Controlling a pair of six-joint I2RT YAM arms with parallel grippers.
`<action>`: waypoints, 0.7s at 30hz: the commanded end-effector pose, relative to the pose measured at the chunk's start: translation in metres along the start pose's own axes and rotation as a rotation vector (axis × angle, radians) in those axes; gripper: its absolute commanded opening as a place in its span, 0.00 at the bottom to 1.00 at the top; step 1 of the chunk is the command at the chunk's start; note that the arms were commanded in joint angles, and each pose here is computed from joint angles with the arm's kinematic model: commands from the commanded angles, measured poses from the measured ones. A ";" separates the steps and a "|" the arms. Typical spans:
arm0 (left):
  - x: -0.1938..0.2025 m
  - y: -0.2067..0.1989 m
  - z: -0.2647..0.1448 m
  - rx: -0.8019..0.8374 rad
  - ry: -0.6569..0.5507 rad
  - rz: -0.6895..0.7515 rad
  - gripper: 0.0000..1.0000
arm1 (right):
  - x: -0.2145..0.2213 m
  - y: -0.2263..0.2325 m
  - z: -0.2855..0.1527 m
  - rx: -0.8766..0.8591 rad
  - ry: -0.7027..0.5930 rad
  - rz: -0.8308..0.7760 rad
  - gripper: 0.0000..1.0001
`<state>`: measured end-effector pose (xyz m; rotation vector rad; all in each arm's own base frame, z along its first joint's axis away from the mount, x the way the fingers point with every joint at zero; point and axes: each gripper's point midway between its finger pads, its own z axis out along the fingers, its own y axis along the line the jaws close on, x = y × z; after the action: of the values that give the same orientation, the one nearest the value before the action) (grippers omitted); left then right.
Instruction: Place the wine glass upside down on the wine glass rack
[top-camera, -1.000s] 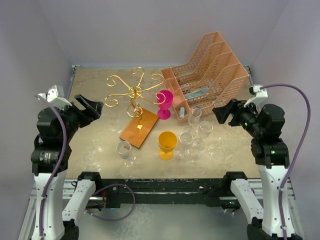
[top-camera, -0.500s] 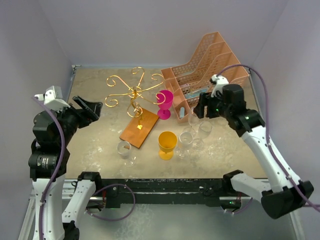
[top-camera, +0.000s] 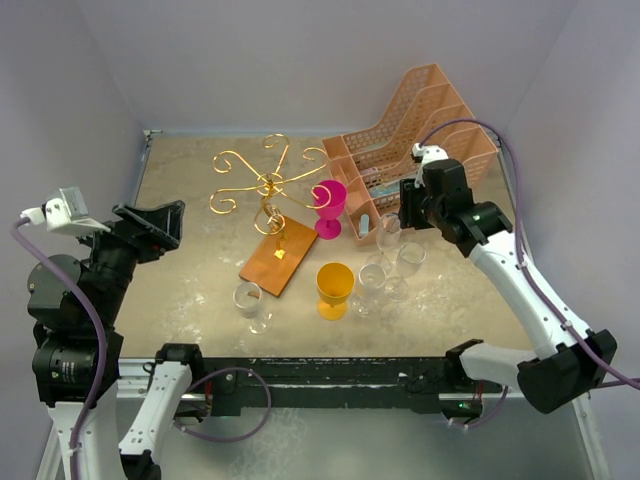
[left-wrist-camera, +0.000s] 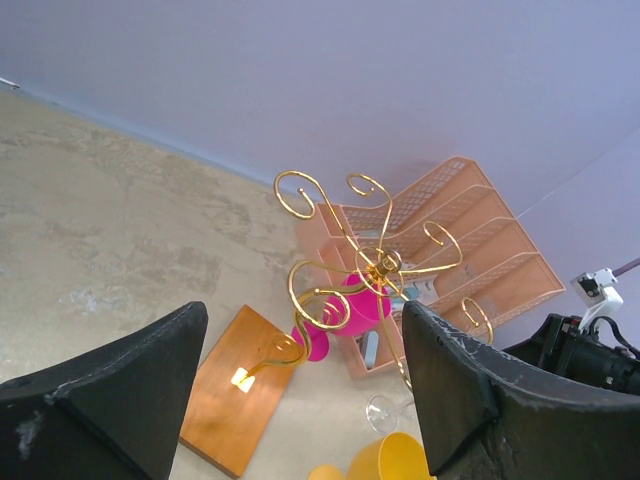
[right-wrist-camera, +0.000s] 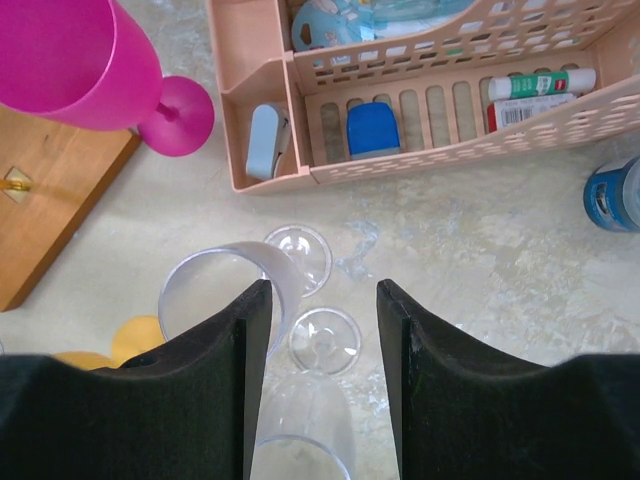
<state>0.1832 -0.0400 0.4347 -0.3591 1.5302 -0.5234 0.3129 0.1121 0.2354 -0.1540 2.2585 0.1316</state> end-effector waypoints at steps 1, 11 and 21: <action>-0.010 -0.011 0.000 0.041 -0.023 -0.003 0.76 | 0.005 0.006 -0.004 -0.027 0.028 -0.035 0.49; -0.011 -0.022 0.007 0.098 -0.020 -0.025 0.76 | 0.026 0.013 0.010 -0.061 0.074 -0.052 0.44; -0.013 -0.029 0.006 0.128 -0.020 -0.030 0.76 | 0.018 0.014 0.013 -0.049 0.052 -0.094 0.13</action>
<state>0.1856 -0.0526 0.4455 -0.3162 1.5082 -0.6001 0.3032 0.1260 0.1962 -0.2711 2.3666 0.1454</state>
